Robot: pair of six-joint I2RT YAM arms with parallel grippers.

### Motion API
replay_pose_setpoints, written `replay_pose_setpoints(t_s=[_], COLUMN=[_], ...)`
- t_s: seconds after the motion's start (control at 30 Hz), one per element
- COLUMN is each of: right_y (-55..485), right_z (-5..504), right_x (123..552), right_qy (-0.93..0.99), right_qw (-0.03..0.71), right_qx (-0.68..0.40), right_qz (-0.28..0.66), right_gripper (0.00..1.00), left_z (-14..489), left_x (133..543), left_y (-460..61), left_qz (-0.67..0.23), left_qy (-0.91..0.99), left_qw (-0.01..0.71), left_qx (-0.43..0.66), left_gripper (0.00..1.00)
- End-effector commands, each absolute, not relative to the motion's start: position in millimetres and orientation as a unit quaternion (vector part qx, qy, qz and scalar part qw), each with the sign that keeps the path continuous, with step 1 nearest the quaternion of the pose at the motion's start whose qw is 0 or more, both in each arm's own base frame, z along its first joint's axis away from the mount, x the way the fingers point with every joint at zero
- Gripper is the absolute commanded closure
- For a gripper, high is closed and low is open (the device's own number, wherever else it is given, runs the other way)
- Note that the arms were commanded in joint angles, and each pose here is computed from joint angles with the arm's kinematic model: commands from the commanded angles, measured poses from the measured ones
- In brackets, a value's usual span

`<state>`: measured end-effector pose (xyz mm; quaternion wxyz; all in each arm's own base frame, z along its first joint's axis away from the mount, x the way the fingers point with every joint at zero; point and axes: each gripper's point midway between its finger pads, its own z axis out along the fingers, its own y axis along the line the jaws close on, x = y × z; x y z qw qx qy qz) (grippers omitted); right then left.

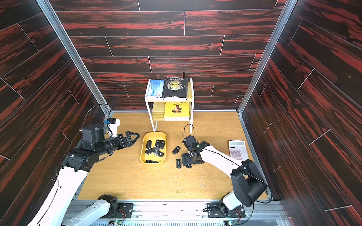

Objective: Place the car key into the storage box
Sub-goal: Pick up the car key from the center of the board.

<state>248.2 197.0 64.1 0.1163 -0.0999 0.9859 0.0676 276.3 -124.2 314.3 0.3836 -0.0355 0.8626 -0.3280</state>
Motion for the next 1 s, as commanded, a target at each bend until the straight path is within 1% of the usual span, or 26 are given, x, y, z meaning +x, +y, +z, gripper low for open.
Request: replay_pose_setpoints(t_s=[0.0,0.17,0.4,0.57,0.63,0.7,0.77,0.9,0.97], right_y=[196.6,195.7,197.6,200.0,202.6,204.3,204.4,204.3,205.2], right_z=[53.3,39.3,28.6,27.9,28.3,27.2,23.9,17.1,14.7], right_x=[250.1,253.6,259.1,262.0,262.3,262.5,261.2,257.8,256.8], right_qy=[0.986,0.987,0.988,0.986,0.986,0.986,0.986,0.986,0.986], right_qw=[0.115,0.107,0.096,0.097,0.097,0.094,0.088,0.08,0.077], right_qx=[-0.103,-0.107,-0.122,-0.133,-0.136,-0.138,-0.139,-0.144,-0.146], right_qz=[0.062,0.046,0.017,-0.001,-0.001,-0.001,-0.003,-0.007,-0.008], right_gripper=[0.13,0.13,0.16,0.23,0.29,0.33,0.34,0.41,0.41], left_z=[308.1,303.1,300.7,297.3,295.3,292.6,292.8,293.3,291.6], left_x=[275.2,276.6,278.5,280.0,281.4,282.1,283.4,284.6,285.0], left_y=[-126.3,-127.2,-128.8,-130.1,-130.6,-131.6,-131.6,-132.0,-132.1], left_qz=[-0.33,-0.336,-0.339,-0.343,-0.344,-0.345,-0.345,-0.345,-0.344], left_qy=[0.865,0.865,0.864,0.864,0.865,0.866,0.866,0.865,0.866], left_qw=[0.377,0.37,0.37,0.366,0.364,0.36,0.361,0.361,0.359], left_qx=[-0.029,-0.039,-0.038,-0.04,-0.041,-0.042,-0.042,-0.041,-0.042], left_gripper=[0.0,0.0,0.0,0.0,0.0,0.0,0.0,0.0,0.0])
